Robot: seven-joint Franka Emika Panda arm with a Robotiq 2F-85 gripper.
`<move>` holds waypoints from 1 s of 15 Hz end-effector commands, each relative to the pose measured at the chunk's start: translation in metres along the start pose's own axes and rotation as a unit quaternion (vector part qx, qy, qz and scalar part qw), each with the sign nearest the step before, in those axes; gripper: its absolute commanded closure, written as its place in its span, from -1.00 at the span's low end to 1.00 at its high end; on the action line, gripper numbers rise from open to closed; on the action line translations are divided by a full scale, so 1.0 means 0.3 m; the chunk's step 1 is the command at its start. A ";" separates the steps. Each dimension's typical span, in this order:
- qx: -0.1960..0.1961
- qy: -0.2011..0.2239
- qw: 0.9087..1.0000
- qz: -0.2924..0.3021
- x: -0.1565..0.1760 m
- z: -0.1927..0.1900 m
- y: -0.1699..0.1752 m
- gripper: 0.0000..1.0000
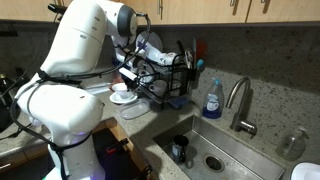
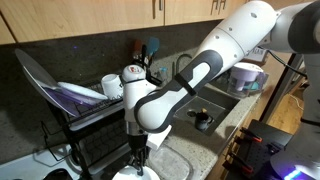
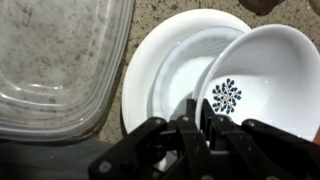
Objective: Remove the white bowl from the countertop and put it on the plate then remove the other white bowl from the transparent bowl and put it on top of the one on the plate
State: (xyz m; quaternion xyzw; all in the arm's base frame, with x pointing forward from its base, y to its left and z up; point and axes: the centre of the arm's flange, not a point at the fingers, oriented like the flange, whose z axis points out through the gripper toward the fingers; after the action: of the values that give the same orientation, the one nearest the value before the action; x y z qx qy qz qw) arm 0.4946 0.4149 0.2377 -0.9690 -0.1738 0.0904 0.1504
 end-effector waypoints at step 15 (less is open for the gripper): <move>-0.014 -0.019 0.999 0.026 0.068 0.138 0.012 0.95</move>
State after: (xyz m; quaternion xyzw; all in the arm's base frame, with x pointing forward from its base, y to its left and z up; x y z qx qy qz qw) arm 0.5031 0.4234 0.1871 -0.9708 -0.1592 0.1136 0.1387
